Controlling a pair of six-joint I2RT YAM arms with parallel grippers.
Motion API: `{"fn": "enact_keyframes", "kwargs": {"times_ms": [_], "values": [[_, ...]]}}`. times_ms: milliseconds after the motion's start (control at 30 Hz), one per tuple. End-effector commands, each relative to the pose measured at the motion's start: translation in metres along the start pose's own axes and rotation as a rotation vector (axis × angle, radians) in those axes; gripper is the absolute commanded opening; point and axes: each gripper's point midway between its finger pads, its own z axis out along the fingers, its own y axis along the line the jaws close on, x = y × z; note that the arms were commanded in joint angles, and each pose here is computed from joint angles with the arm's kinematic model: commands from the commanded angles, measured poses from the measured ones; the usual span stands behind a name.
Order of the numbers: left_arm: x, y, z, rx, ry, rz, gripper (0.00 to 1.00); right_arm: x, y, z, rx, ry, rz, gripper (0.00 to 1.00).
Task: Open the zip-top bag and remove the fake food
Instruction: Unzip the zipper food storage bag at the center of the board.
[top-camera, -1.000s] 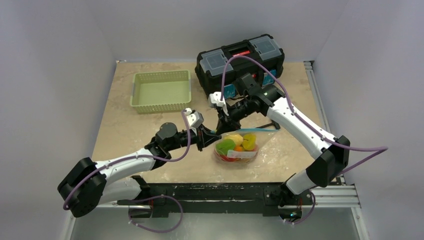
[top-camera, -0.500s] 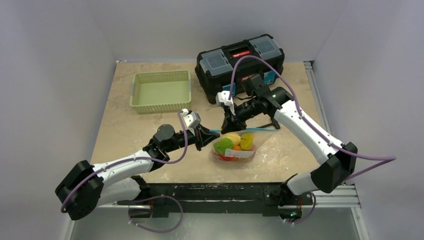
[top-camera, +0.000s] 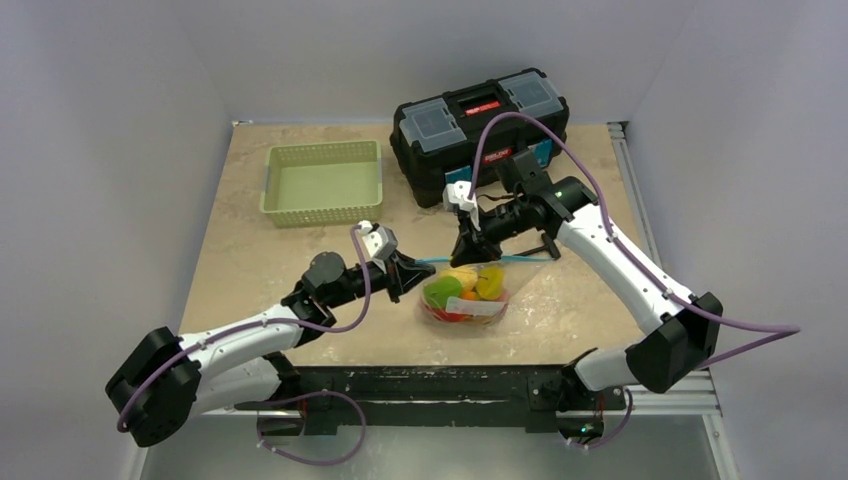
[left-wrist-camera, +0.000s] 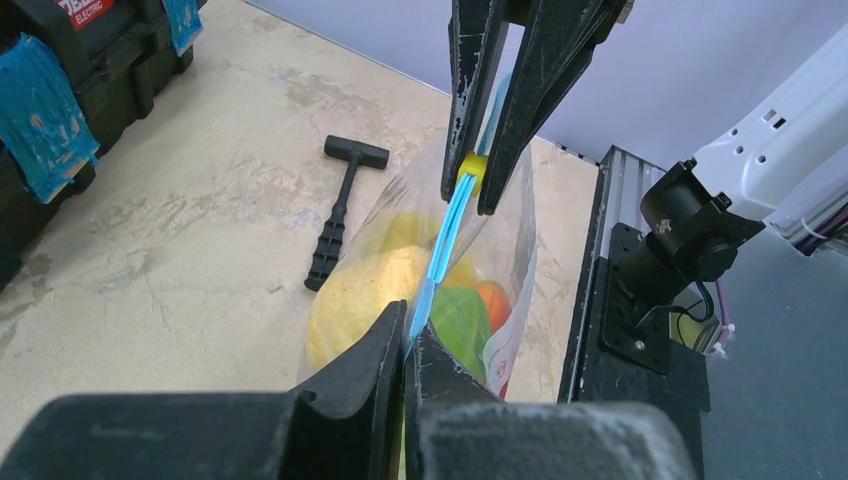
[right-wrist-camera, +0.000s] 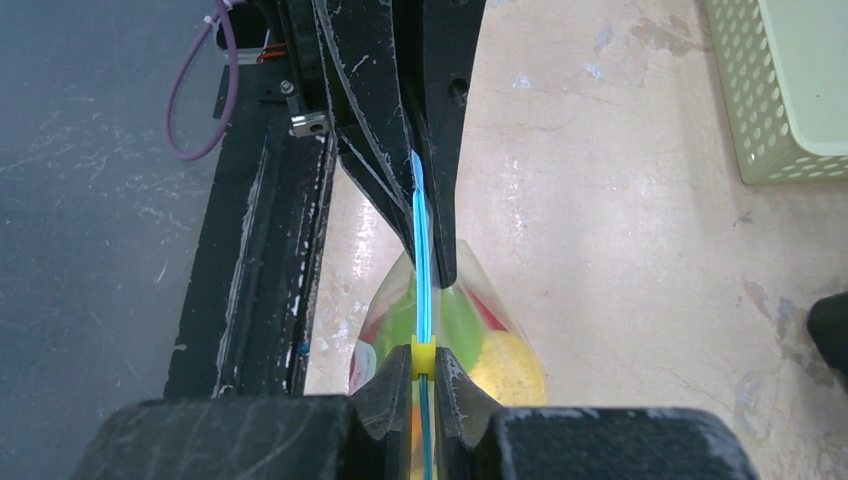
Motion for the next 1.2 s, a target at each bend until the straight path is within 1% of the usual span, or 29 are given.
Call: {"fn": "enact_keyframes", "kwargs": {"times_ms": [0,267,1167], "values": [[-0.006,0.006,-0.005,-0.036,-0.022,0.038,0.0,0.001,0.005,-0.014,0.024,0.003,-0.027,0.0],[-0.006,0.006,-0.008,-0.043,-0.02,0.046,0.0,0.006,0.007,-0.024,0.032,0.004,-0.05,0.0],[-0.006,0.008,-0.015,-0.061,-0.023,0.066,0.0,0.033,0.01,-0.045,0.097,0.015,-0.049,0.0]]}}
